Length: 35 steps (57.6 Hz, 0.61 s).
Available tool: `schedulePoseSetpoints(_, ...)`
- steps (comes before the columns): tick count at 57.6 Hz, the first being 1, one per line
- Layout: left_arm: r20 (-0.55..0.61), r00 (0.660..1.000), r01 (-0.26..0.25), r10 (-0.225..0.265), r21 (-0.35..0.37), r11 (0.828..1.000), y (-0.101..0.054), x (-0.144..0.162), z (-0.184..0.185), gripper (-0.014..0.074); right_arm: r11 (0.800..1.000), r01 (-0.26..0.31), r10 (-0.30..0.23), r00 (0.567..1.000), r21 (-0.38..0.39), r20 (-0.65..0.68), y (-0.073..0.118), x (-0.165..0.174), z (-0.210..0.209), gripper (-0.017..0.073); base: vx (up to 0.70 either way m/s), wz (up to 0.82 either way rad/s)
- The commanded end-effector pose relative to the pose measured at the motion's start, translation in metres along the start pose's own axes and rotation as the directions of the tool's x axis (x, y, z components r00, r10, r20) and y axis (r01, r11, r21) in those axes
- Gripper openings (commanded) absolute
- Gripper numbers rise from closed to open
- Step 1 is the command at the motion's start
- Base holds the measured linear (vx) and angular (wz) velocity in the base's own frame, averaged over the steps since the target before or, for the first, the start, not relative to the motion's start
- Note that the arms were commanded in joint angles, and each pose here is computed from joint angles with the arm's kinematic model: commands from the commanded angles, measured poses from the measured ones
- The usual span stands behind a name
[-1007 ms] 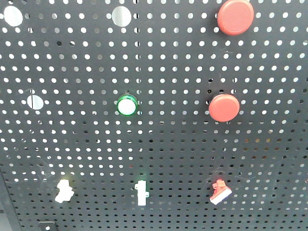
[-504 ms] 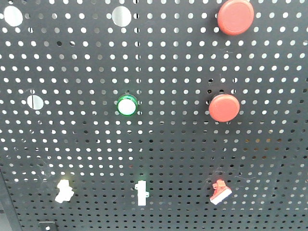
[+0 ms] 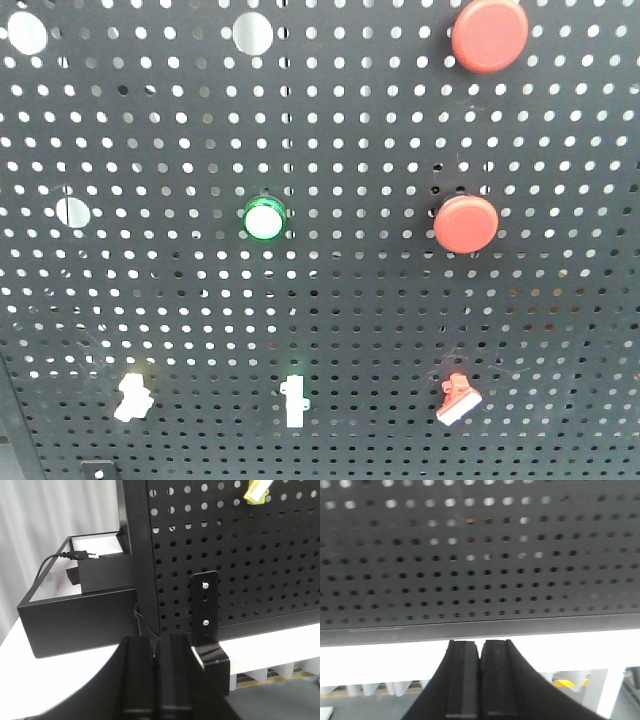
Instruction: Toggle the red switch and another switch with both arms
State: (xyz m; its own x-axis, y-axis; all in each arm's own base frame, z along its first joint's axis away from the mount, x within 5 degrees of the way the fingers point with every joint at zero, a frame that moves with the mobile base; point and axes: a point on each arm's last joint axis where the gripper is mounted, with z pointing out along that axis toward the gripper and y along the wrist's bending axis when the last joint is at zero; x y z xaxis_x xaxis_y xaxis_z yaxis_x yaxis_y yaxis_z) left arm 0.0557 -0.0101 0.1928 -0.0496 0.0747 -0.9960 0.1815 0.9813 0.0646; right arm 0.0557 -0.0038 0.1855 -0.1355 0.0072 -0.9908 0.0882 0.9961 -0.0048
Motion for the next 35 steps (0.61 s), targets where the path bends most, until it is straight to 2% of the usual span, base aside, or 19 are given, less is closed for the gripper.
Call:
schedulePoseSetpoints(1, 0.064, 0.998, 0.016, -0.016, -0.002, 1.000, 0.0000, -0.0007, 0.0003, 0.0003, 1.000, 0.001, -0.003, 0.996, 0.025, 0.094, -0.0019, -0.0061, -0.0007, -0.0001, 0.00, -0.01)
schedulePoseSetpoints(35, 0.064, 0.998, 0.016, -0.016, -0.002, 1.000, 0.0000, -0.0007, 0.0003, 0.0003, 1.000, 0.001, -0.003, 0.996, 0.025, 0.089, -0.0018, -0.0055, -0.0005, -0.0001, 0.00, 0.00)
